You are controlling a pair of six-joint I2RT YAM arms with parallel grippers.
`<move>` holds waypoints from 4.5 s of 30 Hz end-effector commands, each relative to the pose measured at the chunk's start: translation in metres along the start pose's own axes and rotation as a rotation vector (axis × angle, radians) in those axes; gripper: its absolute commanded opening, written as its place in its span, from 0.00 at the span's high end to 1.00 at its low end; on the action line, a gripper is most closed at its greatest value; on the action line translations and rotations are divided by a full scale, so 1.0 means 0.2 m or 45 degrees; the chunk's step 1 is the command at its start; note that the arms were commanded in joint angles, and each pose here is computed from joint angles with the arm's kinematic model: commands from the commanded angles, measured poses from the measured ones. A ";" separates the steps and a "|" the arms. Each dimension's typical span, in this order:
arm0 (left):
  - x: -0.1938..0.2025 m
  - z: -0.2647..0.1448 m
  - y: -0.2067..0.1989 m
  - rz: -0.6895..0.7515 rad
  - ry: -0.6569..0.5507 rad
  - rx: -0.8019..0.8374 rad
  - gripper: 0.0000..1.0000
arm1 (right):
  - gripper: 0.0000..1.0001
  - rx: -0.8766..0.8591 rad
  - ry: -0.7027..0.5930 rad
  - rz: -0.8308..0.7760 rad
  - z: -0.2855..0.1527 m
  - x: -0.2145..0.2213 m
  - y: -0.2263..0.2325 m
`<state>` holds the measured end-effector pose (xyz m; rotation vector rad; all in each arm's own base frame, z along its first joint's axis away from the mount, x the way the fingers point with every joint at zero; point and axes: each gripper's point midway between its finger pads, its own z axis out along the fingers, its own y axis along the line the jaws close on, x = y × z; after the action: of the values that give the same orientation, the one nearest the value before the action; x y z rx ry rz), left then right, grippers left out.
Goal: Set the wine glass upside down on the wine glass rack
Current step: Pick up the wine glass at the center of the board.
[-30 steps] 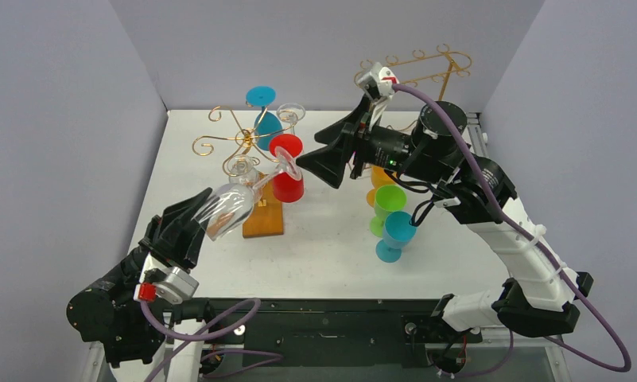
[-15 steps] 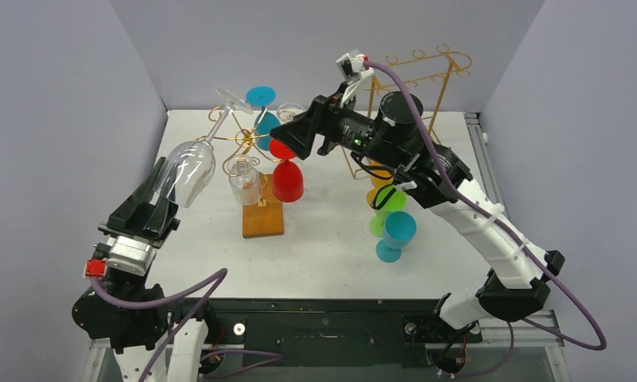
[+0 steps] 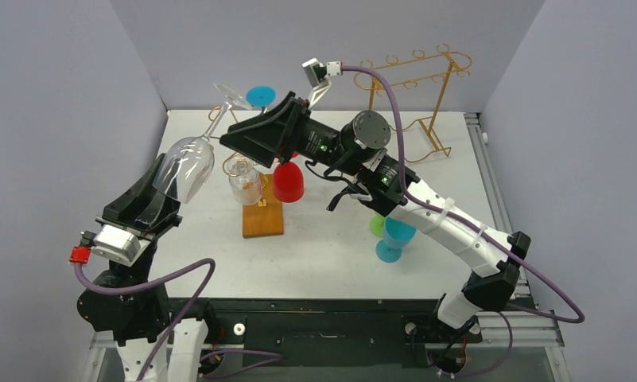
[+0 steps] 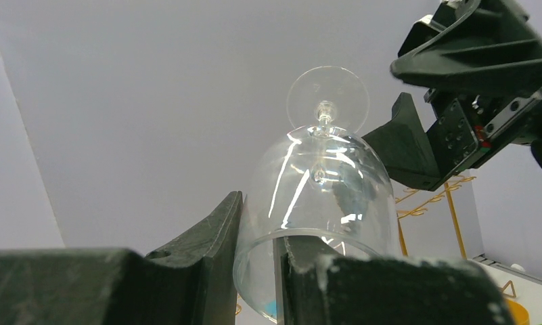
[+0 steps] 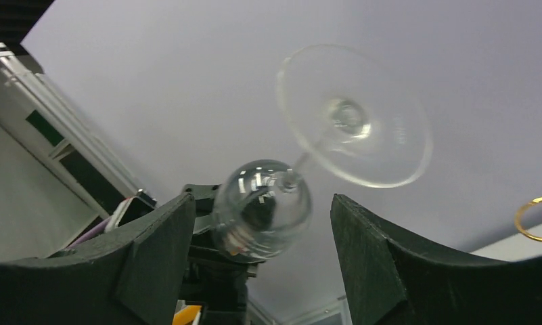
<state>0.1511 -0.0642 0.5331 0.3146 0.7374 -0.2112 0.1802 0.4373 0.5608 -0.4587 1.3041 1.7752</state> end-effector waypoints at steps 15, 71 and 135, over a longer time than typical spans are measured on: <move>-0.09 0.03 0.05 0.044 -0.134 -0.055 1.00 | 0.51 0.012 -0.238 0.180 0.13 -0.01 0.05; 0.07 -0.02 -0.36 0.156 0.167 0.698 0.07 | 1.00 0.091 0.584 -0.548 -0.38 0.24 -0.17; 0.26 -0.14 -0.46 0.221 0.323 1.021 0.64 | 1.00 -0.116 0.624 -0.483 -0.17 0.60 0.04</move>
<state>0.1463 -0.1412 0.4643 1.1337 0.8148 -0.2546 0.1102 0.4711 0.4053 -1.2246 1.5769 1.4318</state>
